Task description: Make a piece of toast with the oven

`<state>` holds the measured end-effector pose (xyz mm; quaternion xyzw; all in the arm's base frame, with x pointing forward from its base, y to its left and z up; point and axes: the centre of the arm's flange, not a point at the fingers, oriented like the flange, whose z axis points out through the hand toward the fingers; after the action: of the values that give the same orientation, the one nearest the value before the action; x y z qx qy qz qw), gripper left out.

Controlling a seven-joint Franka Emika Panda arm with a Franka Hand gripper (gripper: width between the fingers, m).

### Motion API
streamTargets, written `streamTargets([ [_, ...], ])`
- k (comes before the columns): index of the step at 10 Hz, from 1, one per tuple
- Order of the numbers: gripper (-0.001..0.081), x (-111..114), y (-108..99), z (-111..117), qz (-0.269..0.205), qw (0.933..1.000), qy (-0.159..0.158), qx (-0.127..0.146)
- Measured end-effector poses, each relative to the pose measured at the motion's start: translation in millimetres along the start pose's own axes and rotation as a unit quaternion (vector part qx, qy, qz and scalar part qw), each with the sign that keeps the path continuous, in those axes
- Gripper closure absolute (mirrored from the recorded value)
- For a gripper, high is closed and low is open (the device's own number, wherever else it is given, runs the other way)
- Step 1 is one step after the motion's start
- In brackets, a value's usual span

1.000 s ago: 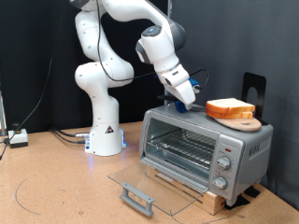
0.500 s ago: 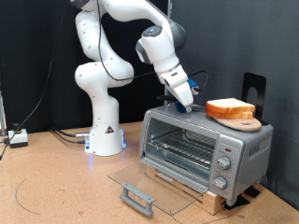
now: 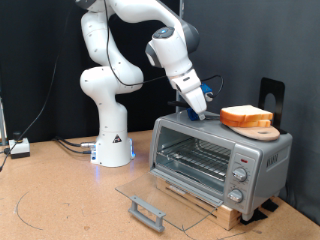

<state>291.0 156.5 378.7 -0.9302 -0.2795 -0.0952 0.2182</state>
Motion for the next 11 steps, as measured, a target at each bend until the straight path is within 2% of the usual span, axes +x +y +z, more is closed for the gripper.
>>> streamTargets([
  [2, -0.0001, 5, -5, -12, -0.011, 0.9996, 0.025, -0.008],
  [3, -0.0001, 5, -8, -17, -0.014, 0.9995, 0.027, -0.010],
  [6, -0.0001, 0, -10, -22, 0.007, 0.9995, 0.011, -0.030],
  [8, -0.0001, -2, -10, -21, 0.027, 0.9982, 0.015, -0.051],
  [11, -0.0001, -8, -12, -16, 0.045, 0.9979, 0.001, -0.048],
])
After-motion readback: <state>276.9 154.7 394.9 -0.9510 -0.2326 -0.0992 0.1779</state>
